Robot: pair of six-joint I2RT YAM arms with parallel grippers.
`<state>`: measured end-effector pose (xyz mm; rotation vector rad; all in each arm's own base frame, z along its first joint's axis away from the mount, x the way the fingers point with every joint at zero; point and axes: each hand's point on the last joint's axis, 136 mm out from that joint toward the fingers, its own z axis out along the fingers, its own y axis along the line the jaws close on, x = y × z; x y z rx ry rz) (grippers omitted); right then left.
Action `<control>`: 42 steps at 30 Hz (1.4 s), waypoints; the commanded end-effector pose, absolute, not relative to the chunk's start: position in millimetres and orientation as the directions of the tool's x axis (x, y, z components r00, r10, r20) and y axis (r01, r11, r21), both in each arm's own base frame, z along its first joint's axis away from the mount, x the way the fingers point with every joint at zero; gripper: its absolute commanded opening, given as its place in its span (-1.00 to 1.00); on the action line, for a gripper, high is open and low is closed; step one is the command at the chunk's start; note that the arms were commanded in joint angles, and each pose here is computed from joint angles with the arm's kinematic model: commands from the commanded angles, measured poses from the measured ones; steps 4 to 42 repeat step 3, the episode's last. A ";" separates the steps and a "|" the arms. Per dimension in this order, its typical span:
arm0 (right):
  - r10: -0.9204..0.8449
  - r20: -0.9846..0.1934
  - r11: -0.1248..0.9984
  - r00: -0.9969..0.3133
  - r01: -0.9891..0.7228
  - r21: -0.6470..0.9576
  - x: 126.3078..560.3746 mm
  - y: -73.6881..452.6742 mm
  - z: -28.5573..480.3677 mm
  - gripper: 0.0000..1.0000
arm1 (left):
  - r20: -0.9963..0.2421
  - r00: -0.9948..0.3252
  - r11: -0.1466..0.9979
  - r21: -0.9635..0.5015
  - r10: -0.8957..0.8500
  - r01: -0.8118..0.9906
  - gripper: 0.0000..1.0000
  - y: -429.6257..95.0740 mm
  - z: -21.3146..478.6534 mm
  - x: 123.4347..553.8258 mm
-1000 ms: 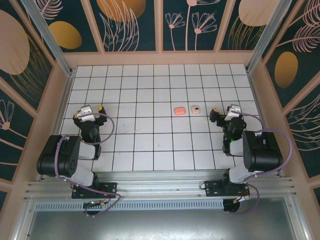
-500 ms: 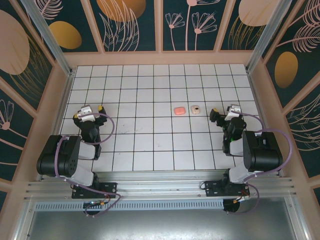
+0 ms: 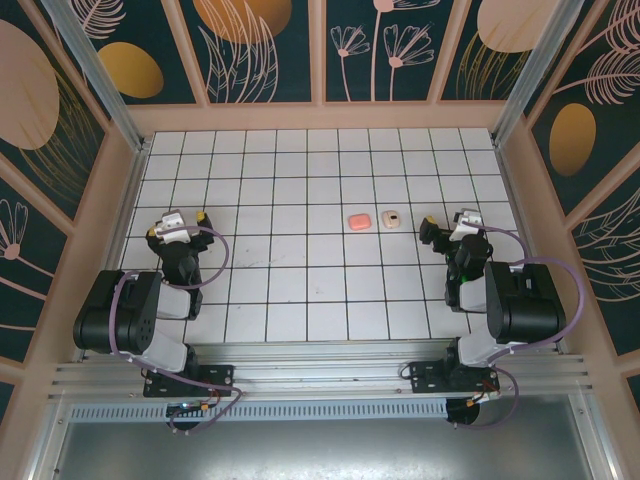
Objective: Insert the wireless bluetooth earbuds into the charging case
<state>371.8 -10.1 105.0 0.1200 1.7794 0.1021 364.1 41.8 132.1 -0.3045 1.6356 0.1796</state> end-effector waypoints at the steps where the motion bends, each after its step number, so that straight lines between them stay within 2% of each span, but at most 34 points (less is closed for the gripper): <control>1: 0.114 -0.982 0.993 -0.152 0.005 0.115 378.8 -7.4 120.5 0.98 | -0.994 -0.042 0.952 -0.086 -0.103 -0.293 0.98 41.0 138.9 366.6; 42: 0.114 -0.982 0.993 -0.153 0.006 0.115 378.6 -7.4 120.2 0.98 | -0.994 -0.040 0.952 -0.086 -0.103 -0.292 0.98 41.0 139.0 366.1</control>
